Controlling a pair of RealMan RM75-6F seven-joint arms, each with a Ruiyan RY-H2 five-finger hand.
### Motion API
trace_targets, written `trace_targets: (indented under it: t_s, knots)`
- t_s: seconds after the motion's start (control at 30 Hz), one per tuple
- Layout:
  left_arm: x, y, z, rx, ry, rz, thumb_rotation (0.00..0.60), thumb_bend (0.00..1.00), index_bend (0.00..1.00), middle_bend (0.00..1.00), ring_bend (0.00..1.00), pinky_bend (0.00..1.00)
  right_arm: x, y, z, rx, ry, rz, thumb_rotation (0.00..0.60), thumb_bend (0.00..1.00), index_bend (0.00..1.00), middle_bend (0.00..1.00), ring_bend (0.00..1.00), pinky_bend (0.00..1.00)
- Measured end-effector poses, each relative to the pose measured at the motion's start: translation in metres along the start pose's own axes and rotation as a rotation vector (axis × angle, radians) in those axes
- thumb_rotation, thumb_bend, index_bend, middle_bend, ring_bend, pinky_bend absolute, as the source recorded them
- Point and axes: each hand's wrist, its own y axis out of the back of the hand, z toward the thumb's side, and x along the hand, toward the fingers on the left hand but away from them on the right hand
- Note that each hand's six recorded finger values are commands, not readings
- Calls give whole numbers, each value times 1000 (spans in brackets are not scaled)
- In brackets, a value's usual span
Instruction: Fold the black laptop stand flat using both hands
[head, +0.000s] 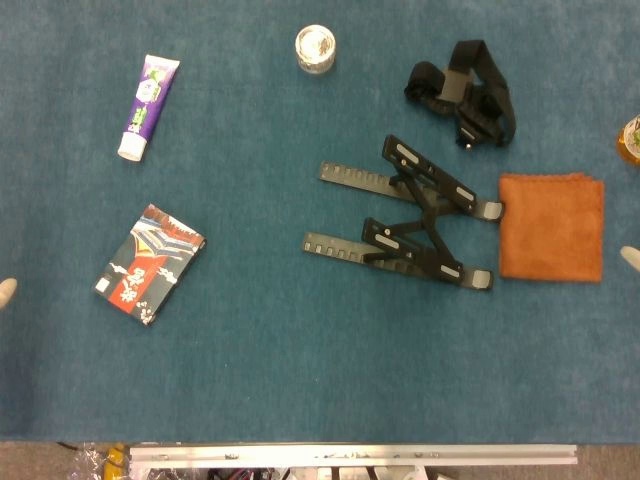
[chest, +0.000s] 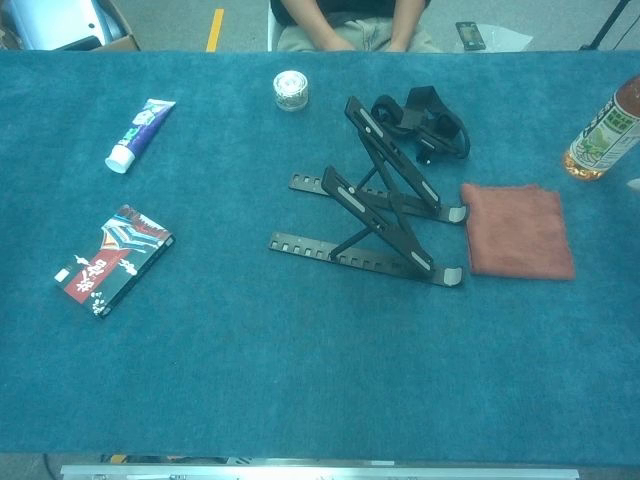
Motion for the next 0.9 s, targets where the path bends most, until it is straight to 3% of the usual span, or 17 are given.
trace_targets:
  t_s: [0.43,0.9]
  knots:
    - [0,1,-3,9,1,0,600,135,0,0,0,0,-13,-8,4,50,19,54,600,82,0,0,0,0]
    - [-1,3,-11,25,11,-6,600,135,0,0,0,0,-58,-38,31,233,81,86,600,0,0,0,0,0]
